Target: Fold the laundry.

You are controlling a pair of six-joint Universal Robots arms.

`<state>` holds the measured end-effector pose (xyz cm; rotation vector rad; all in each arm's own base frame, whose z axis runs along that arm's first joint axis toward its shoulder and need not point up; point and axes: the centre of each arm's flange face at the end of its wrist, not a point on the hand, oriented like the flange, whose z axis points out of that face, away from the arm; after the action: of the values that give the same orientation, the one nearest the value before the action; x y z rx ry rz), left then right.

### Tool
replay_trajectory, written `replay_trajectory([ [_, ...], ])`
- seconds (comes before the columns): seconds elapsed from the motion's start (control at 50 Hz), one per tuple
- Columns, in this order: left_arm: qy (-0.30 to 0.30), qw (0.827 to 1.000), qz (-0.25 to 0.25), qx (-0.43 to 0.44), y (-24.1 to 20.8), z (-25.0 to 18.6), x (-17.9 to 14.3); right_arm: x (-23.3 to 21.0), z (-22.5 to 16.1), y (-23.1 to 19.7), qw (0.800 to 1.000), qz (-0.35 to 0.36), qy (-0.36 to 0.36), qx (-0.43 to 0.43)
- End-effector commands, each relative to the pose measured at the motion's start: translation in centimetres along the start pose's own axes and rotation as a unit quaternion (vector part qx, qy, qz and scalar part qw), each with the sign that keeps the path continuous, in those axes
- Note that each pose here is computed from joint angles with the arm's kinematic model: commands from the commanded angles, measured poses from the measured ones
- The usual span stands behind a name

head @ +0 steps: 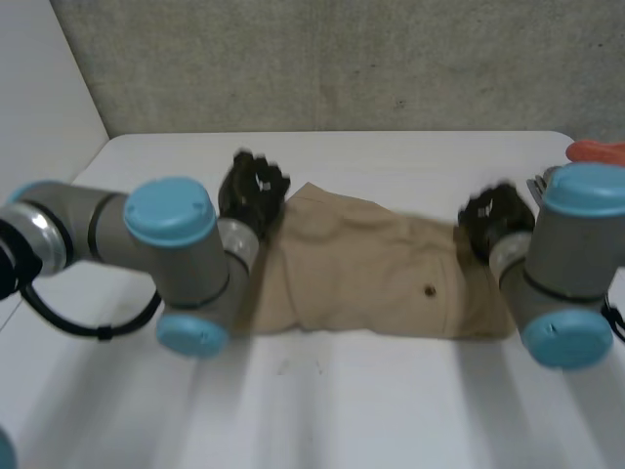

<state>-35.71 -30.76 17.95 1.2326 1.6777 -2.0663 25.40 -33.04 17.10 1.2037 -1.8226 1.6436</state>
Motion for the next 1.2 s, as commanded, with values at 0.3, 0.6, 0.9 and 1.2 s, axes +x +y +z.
replay_trajectory([
  [0.3, -0.288, 0.915, -0.07, 0.275, -12.0, 2.3, -17.3, 15.9, 1.5, -14.2, 0.87, 0.069, 0.346, 0.343],
  [0.6, -0.109, 0.987, -0.062, 0.102, -1.6, -0.9, -4.4, 1.5, 4.4, -4.9, 0.971, 0.056, 0.136, 0.186],
  [0.9, 0.069, 0.994, -0.032, -0.083, 2.0, -11.7, 1.0, -2.4, -4.0, 0.5, 0.997, 0.031, -0.073, -0.008],
  [1.2, 0.271, 0.931, 0.042, -0.239, 0.2, -26.2, 0.0, -2.1, -18.0, 3.1, 0.953, -0.091, -0.255, -0.134],
])
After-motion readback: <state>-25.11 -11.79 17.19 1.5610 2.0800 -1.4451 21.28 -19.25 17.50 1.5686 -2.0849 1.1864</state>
